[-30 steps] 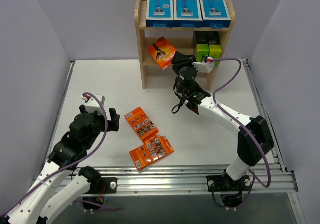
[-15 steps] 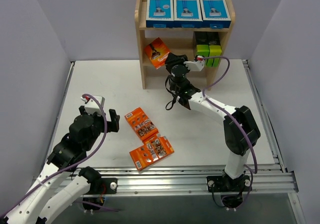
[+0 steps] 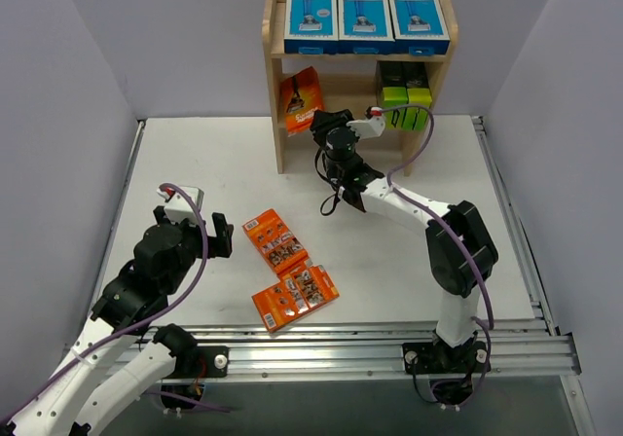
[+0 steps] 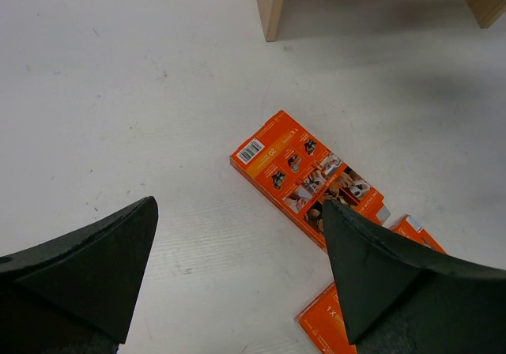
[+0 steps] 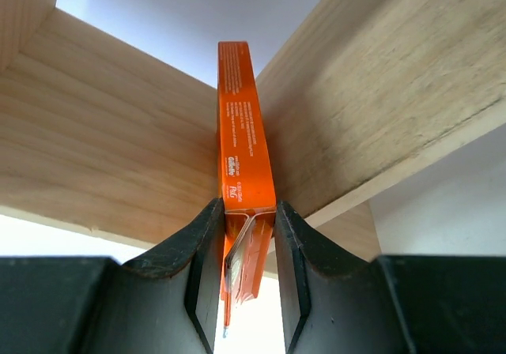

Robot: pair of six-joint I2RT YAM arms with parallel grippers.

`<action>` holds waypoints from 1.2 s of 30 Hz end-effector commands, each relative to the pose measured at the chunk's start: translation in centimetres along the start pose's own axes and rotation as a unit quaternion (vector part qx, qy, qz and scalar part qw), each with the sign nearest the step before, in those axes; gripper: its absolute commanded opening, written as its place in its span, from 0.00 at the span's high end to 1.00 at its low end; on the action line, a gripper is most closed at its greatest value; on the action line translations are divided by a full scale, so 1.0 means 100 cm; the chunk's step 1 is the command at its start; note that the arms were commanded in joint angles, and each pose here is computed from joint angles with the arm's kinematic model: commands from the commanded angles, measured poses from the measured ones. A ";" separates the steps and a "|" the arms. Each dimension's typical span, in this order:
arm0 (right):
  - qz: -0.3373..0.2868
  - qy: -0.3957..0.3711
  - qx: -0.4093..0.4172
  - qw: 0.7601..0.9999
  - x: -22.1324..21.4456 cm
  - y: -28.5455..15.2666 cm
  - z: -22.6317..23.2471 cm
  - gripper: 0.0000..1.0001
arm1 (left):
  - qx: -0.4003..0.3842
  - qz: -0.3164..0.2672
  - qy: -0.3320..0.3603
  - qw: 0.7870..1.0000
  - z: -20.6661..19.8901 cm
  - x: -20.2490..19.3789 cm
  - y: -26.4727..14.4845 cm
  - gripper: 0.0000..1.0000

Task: Place and organize the shaving razors onto the shelf
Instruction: Place the shaving razor onto shelf

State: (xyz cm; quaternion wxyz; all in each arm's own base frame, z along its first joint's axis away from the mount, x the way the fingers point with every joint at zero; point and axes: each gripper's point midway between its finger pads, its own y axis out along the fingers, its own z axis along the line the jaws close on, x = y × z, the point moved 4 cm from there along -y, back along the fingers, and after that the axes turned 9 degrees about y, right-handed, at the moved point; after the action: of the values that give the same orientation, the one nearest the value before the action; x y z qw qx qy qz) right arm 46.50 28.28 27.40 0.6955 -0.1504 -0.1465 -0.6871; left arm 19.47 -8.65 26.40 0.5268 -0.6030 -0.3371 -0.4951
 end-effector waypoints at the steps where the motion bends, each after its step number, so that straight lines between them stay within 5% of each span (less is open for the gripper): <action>1: 0.036 0.011 0.031 0.999 -0.010 -0.001 0.022 0.86 | 0.006 -0.026 -0.002 1.000 0.002 0.010 0.000 0.06; 24: 0.088 0.030 0.044 0.995 -0.025 0.032 0.025 0.88 | 0.013 -0.026 -0.001 1.000 0.004 0.009 0.000 0.06; 36: 0.101 0.035 0.040 0.993 -0.028 0.032 0.020 0.74 | 0.014 -0.024 -0.001 1.000 0.003 0.008 0.001 0.06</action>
State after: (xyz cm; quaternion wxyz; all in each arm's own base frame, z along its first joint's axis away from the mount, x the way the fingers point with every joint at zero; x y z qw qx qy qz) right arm 50.26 30.05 27.11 0.7444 -0.1260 -0.1244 -0.6439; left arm 19.46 -8.36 26.21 0.5323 -0.5979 -0.3416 -0.4924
